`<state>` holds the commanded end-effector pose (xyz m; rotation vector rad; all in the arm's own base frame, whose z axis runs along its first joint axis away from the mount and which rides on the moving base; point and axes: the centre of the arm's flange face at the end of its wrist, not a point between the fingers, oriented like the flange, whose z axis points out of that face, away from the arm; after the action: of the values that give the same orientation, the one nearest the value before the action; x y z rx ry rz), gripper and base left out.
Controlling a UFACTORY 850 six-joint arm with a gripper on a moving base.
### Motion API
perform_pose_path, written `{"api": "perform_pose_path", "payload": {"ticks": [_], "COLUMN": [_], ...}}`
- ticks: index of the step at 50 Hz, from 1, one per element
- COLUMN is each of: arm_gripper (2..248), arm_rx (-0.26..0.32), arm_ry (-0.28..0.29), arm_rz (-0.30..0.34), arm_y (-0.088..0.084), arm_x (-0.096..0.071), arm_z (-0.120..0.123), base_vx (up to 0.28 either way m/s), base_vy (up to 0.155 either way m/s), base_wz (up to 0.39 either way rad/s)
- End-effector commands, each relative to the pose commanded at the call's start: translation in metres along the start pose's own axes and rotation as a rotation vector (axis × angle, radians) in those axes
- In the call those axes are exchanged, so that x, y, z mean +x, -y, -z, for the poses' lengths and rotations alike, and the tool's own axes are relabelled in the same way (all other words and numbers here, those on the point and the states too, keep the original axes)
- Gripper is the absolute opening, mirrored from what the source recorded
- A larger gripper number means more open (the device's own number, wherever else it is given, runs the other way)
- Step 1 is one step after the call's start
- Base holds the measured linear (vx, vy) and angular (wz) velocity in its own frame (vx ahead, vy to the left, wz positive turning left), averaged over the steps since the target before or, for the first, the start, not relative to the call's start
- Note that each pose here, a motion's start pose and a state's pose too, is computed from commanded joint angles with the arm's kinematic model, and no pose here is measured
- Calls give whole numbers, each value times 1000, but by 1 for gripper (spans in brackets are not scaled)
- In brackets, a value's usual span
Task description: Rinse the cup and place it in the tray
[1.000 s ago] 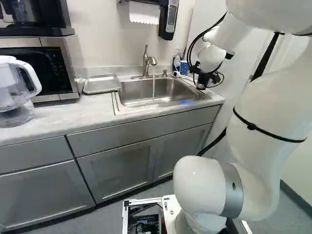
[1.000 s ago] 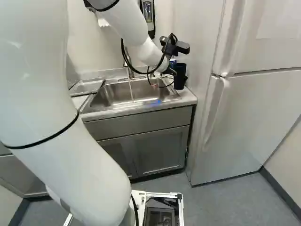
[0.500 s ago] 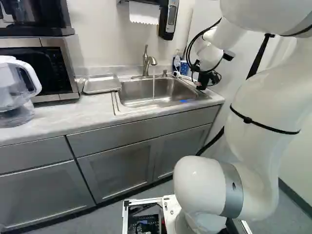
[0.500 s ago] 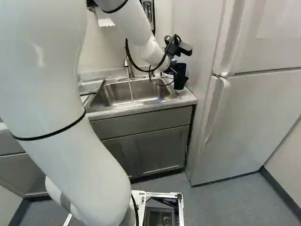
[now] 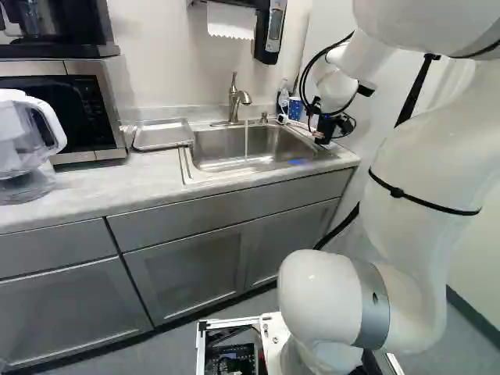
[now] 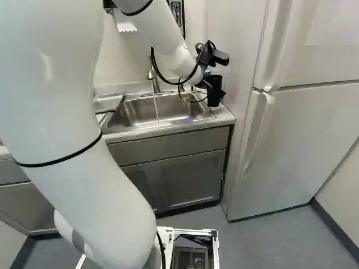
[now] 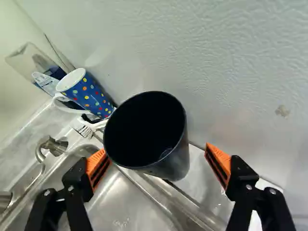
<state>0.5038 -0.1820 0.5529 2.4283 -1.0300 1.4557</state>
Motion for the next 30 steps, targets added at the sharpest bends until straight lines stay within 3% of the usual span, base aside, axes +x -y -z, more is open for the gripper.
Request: {"api": "perform_pose_path", "payload": {"ticks": [18,30], "arm_gripper": [247,247], "arm_rx": [0,0], "arm_ry": [0,0], "arm_rz": [189,189], "arm_y": [0,0], "arm_x": [0,0], "arm_z": [0,0], "base_vx": [0,0], "base_vy": [0,0], "base_wz": [0,0]}}
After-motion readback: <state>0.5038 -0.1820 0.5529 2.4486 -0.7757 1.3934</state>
